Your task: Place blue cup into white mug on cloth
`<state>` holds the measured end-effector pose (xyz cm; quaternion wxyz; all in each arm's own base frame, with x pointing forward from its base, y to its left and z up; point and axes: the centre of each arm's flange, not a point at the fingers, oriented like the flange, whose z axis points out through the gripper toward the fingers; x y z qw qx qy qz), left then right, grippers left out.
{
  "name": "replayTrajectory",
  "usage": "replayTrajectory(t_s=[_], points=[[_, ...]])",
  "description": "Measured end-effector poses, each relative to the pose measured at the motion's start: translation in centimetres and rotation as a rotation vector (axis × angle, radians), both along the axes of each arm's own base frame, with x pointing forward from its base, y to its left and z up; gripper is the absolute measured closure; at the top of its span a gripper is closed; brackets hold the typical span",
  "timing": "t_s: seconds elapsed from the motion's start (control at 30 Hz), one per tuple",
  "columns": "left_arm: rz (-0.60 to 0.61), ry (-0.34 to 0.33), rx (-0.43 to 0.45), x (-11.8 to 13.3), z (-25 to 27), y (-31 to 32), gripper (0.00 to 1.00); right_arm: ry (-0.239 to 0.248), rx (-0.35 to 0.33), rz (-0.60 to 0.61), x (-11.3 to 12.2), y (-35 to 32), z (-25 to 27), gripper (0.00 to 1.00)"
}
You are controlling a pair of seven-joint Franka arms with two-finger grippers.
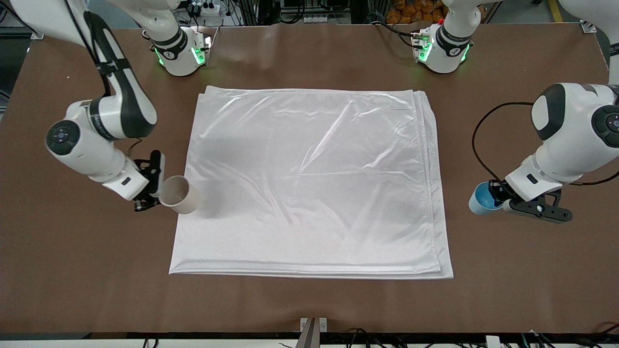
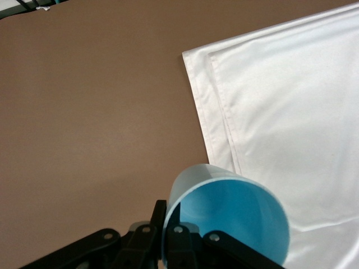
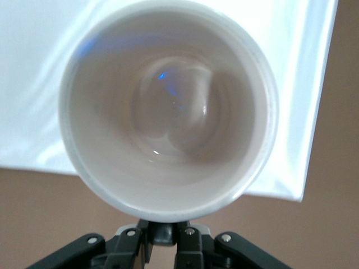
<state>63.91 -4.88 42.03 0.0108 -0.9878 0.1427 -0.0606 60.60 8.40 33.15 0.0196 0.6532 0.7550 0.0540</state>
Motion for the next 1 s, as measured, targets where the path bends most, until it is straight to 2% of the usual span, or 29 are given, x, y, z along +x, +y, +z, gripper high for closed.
replayTrajectory(t_s=[0.2, 0.7, 1.0], points=[[-0.019, -0.001, -0.006, -0.3, 0.9, -1.4, 0.96, -0.005, 0.012, 0.045, -0.6, 6.5, 0.3, 0.81], [-0.002, 0.013, -0.038, -0.6, 2.8, -4.0, 0.96, 0.049, 0.032, 0.042, -3.8, 19.0, -2.9, 0.81], [0.020, 0.015, -0.055, -1.0, 3.0, -6.4, 0.96, 0.010, -0.059, 0.034, -6.3, 24.9, -4.9, 0.81]])
